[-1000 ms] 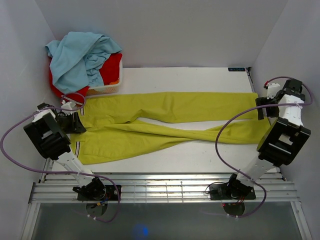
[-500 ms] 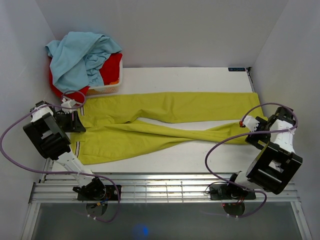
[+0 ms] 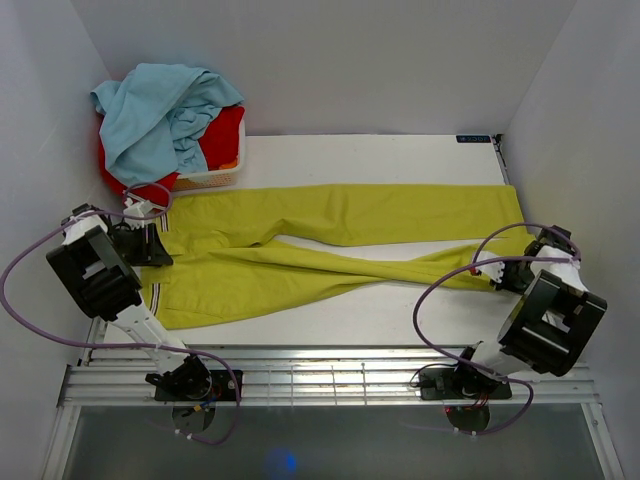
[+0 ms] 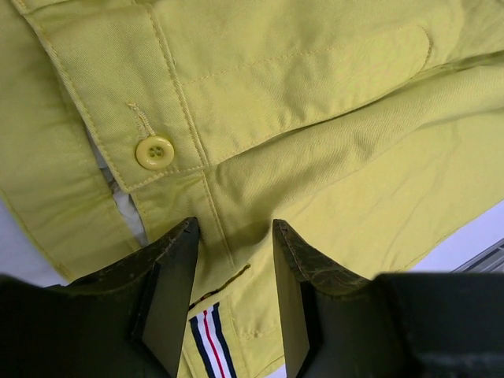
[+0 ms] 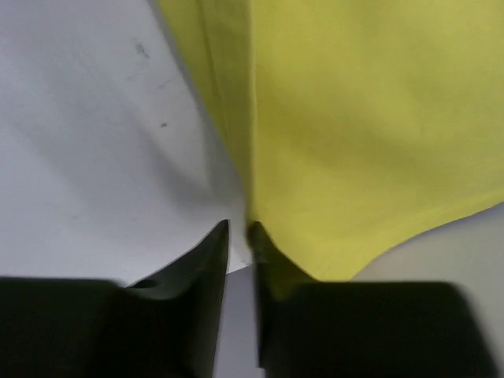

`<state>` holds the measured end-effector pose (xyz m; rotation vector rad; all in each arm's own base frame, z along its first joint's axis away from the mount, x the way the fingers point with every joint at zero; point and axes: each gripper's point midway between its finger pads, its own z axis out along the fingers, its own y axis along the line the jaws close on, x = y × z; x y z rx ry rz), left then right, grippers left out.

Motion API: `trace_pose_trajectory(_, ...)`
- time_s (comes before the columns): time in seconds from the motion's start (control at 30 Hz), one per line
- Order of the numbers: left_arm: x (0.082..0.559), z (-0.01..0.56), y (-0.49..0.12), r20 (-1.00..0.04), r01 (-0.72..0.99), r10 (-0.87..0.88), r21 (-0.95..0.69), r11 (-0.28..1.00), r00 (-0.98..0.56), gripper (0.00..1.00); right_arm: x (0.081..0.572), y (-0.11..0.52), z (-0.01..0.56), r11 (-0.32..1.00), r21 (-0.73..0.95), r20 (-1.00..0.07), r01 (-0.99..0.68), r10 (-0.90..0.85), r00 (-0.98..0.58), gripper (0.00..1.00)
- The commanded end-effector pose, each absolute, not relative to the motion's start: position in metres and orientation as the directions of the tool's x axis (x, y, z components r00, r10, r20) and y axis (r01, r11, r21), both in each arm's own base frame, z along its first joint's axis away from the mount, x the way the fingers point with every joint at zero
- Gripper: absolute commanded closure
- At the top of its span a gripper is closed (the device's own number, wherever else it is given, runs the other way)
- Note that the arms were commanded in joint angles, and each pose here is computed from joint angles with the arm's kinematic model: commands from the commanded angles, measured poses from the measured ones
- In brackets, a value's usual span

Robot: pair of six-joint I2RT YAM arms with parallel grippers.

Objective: Fold and stack the trousers
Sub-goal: Flatten the trousers out

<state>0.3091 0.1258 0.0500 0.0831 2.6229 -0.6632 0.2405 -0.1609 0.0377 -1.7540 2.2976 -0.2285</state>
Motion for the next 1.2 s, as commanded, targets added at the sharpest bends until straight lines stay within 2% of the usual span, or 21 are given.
trace_pose_trajectory(0.0, 0.314, 0.064, 0.127, -0.478, 0.174, -0.052, -0.416, 0.893, -0.877, 0.47, 0.226, -0.158, 0.044, 0.244, -0.263, -0.06, -0.933, -0.97, -0.237, 0.86)
trace_pose_trajectory(0.03, 0.314, 0.063, 0.127, -0.477, 0.173, -0.054, -0.419, 0.891, -0.877, 0.47, 0.225, -0.158, 0.055, 0.245, -0.284, -0.055, -0.927, -0.969, -0.239, 0.92)
trace_pose_trajectory(0.17, 0.317, 0.063, 0.128, -0.492, 0.171, -0.059, -0.41, 0.896, -0.869, 0.48, 0.21, -0.138, 0.096, 0.228, -0.306, -0.098, -0.924, -0.973, -0.208, 0.92)
trace_pose_trajectory(0.4, 0.315, 0.059, 0.126, -0.494, 0.17, -0.062, -0.411, 0.896, -0.867, 0.48, 0.17, -0.107, 0.161, 0.156, -0.336, -0.091, -0.929, -0.987, -0.133, 0.92)
trace_pose_trajectory(0.47, 0.315, 0.059, 0.127, -0.499, 0.171, -0.06, -0.405, 0.898, -0.865, 0.48, 0.159, -0.106, 0.173, 0.155, -0.35, -0.056, -0.924, -0.988, -0.145, 0.92)
trace_pose_trajectory(0.57, 0.315, 0.06, 0.127, -0.503, 0.172, -0.061, -0.405, 0.898, -0.862, 0.48, 0.152, -0.112, 0.191, 0.075, -0.407, 0.054, -0.91, -0.993, -0.106, 0.92)
trace_pose_trajectory(0.67, 0.314, 0.057, 0.126, -0.503, 0.173, -0.059, -0.403, 0.899, -0.862, 0.48, 0.153, -0.111, 0.204, 0.045, -0.45, 0.084, -0.892, -0.992, -0.092, 0.92)
trace_pose_trajectory(0.77, 0.316, 0.058, 0.127, -0.515, 0.173, -0.06, -0.393, 0.903, -0.855, 0.48, 0.17, -0.101, 0.211, 0.025, -0.49, 0.014, -0.872, -0.999, -0.037, 0.92)
trace_pose_trajectory(0.83, 0.317, 0.059, 0.127, -0.522, 0.174, -0.064, -0.395, 0.902, -0.85, 0.48, 0.192, -0.11, 0.202, 0.083, -0.454, -0.054, -0.887, -0.996, -0.065, 0.92)
trace_pose_trajectory(0.9, 0.319, 0.06, 0.127, -0.525, 0.171, -0.073, -0.401, 0.9, -0.848, 0.48, 0.22, -0.128, 0.197, 0.163, -0.457, -0.081, -0.874, -0.987, -0.142, 0.92)
trace_pose_trajectory(1.0, 0.323, 0.065, 0.129, -0.537, 0.174, -0.073, -0.394, 0.903, -0.841, 0.48, 0.274, -0.153, 0.153, 0.249, -0.346, -0.142, -0.905, -0.967, -0.212, 0.92)
trace_pose_trajectory(1.03, 0.324, 0.067, 0.13, -0.537, 0.171, -0.076, -0.394, 0.903, -0.84, 0.48, 0.293, -0.16, 0.159, 0.303, -0.368, -0.162, -0.879, -0.952, -0.261, 0.92)
trace_pose_trajectory(1.1, 0.327, 0.072, 0.132, -0.546, 0.175, -0.073, -0.389, 0.904, -0.835, 0.47, 0.317, -0.155, 0.144, 0.328, -0.343, -0.178, -0.88, -0.943, -0.282, 0.92)
trace_pose_trajectory(1.13, 0.326, 0.075, 0.13, -0.55, 0.182, -0.074, -0.397, 0.9, -0.832, 0.47, 0.326, -0.154, 0.125, 0.389, -0.303, -0.198, -0.87, -0.919, -0.342, 0.82)
trace_pose_trajectory(1.17, 0.327, 0.083, 0.13, -0.568, 0.193, -0.066, -0.383, 0.904, -0.82, 0.46, 0.347, -0.154, 0.121, 0.379, -0.35, -0.174, -0.856, -0.925, -0.338, 0.77)
